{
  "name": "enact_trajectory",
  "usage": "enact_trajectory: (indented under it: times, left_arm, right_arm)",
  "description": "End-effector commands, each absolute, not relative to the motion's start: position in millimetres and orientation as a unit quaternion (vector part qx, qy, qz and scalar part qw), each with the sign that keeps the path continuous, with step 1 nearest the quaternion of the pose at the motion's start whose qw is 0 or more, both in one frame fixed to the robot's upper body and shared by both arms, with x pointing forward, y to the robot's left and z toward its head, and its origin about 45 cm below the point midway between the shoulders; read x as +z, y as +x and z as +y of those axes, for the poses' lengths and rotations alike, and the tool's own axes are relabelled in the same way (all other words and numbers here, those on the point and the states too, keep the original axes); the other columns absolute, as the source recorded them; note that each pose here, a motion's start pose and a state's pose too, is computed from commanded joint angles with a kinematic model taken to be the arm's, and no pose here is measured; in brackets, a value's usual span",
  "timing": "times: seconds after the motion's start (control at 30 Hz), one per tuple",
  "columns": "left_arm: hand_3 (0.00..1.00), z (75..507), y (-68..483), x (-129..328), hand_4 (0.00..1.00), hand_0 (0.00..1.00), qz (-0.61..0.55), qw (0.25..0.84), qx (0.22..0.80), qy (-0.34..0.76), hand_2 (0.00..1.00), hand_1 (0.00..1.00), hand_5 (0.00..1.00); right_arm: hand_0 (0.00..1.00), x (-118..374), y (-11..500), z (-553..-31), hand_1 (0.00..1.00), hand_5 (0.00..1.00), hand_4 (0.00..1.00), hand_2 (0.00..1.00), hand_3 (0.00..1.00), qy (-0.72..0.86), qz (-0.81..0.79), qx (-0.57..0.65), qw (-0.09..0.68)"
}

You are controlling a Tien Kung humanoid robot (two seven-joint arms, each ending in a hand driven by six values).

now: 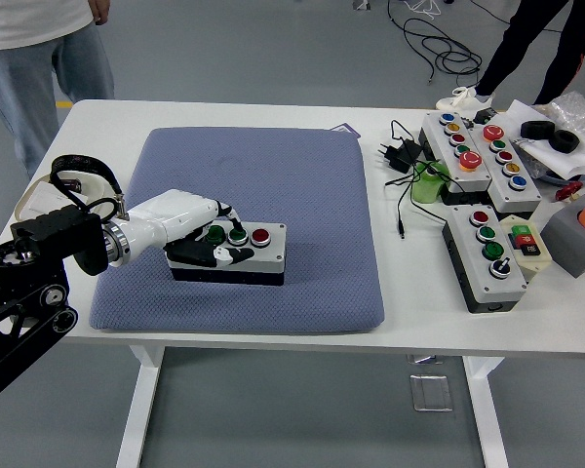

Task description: Pick up the button,place it on the desk,press the button,press the button

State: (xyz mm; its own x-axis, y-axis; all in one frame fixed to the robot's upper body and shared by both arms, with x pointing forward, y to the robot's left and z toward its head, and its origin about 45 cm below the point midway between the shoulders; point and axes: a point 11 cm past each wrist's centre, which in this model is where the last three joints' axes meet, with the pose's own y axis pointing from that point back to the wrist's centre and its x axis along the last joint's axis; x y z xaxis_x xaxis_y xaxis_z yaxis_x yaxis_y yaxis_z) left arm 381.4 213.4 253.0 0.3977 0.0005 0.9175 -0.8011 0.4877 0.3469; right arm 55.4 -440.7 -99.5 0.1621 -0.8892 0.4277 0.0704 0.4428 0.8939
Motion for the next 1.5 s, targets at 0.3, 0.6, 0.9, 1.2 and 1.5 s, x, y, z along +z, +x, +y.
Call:
enact_trajectory:
  times: [0.3, 0.6, 0.9, 1.2, 1.5]
  left_arm:
    - [0.759, 218.9, 385.6, 245.9, 0.786, 0.016, -0.465, 0.720, 0.280, 0.434, 0.046, 0.002, 0.998]
    - [0.758, 214.1, 379.9, 235.1, 0.785, 0.015, -0.456, 0.729, 0.264, 0.438, 0.046, 0.002, 0.998]
    - [0.760, 211.4, 381.3, 246.6, 0.787, 0.015, -0.467, 0.726, 0.271, 0.427, 0.047, 0.002, 0.998]
    - [0.767, 203.5, 381.7, 269.7, 0.787, 0.017, -0.484, 0.726, 0.301, 0.385, 0.048, 0.002, 0.998]
    - [0.766, 183.2, 374.2, 258.8, 0.788, 0.015, -0.477, 0.745, 0.272, 0.379, 0.049, 0.002, 0.998]
  right_arm:
    - [0.629, -99.4, 56.4, -440.7, 0.555, 0.262, 0.311, 0.631, 0.570, 0.383, -0.535, -0.363, 0.660]
    - [0.629, -100.1, 53.8, -439.4, 0.556, 0.263, 0.311, 0.632, 0.570, 0.382, -0.532, -0.365, 0.662]
    - [0.629, -100.1, 53.4, -439.6, 0.555, 0.263, 0.311, 0.631, 0.570, 0.383, -0.531, -0.363, 0.663]
    - [0.629, -100.1, 53.9, -439.3, 0.555, 0.265, 0.310, 0.631, 0.571, 0.382, -0.532, -0.363, 0.662]
    - [0.629, -100.0, 55.5, -439.0, 0.555, 0.264, 0.309, 0.631, 0.570, 0.383, -0.531, -0.363, 0.663]
